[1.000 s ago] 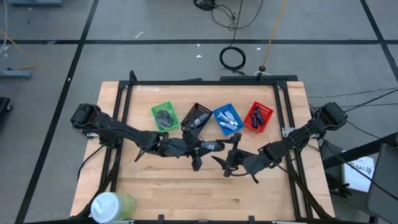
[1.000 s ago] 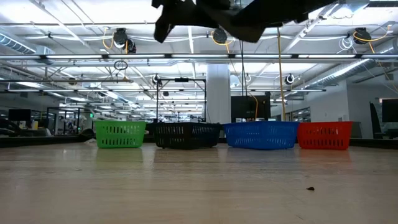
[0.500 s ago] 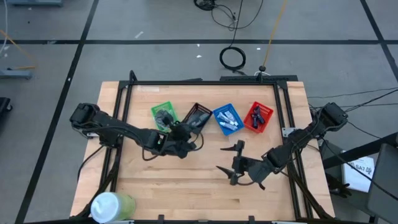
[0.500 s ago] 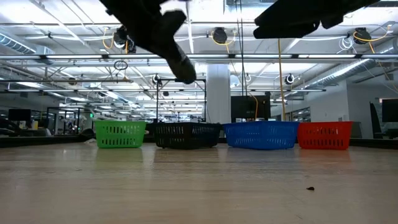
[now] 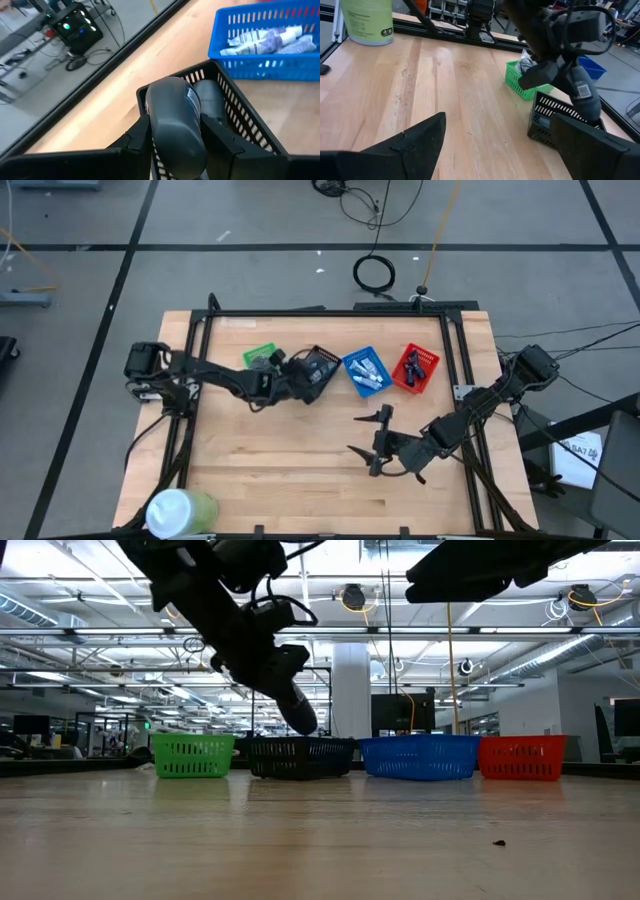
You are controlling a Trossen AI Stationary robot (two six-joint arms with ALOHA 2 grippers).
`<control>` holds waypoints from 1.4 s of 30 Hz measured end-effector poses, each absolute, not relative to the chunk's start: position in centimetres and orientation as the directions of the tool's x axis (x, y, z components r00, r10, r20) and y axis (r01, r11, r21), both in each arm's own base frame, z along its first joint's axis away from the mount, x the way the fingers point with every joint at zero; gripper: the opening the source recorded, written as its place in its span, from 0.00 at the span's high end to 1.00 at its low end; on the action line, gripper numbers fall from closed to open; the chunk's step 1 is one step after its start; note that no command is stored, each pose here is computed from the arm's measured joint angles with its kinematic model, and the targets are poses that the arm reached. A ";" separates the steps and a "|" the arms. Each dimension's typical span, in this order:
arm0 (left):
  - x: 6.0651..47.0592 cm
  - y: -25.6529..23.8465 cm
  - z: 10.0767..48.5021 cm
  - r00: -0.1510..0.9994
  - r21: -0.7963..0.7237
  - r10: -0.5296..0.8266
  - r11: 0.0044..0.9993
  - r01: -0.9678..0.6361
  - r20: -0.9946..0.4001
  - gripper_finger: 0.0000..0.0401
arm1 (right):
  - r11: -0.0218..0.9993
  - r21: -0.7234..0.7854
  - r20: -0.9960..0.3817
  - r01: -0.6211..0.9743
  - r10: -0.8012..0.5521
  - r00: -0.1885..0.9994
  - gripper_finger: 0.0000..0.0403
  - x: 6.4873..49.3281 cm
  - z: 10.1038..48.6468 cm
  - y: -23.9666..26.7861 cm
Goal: Pick & Place Travel size toiletries
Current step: Put the black roll-on deodorant into the black bin, then return to Home Position
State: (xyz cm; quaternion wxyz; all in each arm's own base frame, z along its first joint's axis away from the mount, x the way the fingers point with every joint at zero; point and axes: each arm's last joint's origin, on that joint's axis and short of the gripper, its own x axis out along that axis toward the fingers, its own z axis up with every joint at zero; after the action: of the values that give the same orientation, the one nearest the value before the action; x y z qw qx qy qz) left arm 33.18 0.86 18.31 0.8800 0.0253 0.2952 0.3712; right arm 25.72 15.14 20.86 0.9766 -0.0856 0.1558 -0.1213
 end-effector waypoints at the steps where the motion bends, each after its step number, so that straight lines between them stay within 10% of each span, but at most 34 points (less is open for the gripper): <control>1: 33.2 1.1 18.3 0.557 0.253 0.663 0.727 -0.638 -0.500 0.71 | 0.956 -0.205 -0.284 0.210 -0.264 0.922 0.15 25.7 20.9 15.1; 8: 33.1 2.4 18.0 0.555 0.223 0.625 0.749 -0.624 -0.549 0.70 | 0.955 -0.213 -0.284 0.208 -0.264 0.922 0.16 25.7 20.9 15.1; 23: 32.9 2.6 18.2 0.566 0.205 0.592 0.773 -0.600 -0.574 0.12 | 0.955 -0.211 -0.283 0.210 -0.265 0.922 0.16 25.7 20.9 15.1; 42: 22.1 -5.4 31.8 0.890 0.150 0.244 0.968 -0.201 -0.385 0.08 | 0.978 -0.210 -0.100 0.005 -0.026 0.995 0.16 18.1 29.4 16.0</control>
State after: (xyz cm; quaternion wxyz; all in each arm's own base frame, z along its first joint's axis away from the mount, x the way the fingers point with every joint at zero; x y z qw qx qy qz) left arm 22.10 -5.36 31.76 0.9706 0.0528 0.2046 0.1148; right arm 18.06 16.04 29.43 0.9931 -0.1052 0.0511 -0.0079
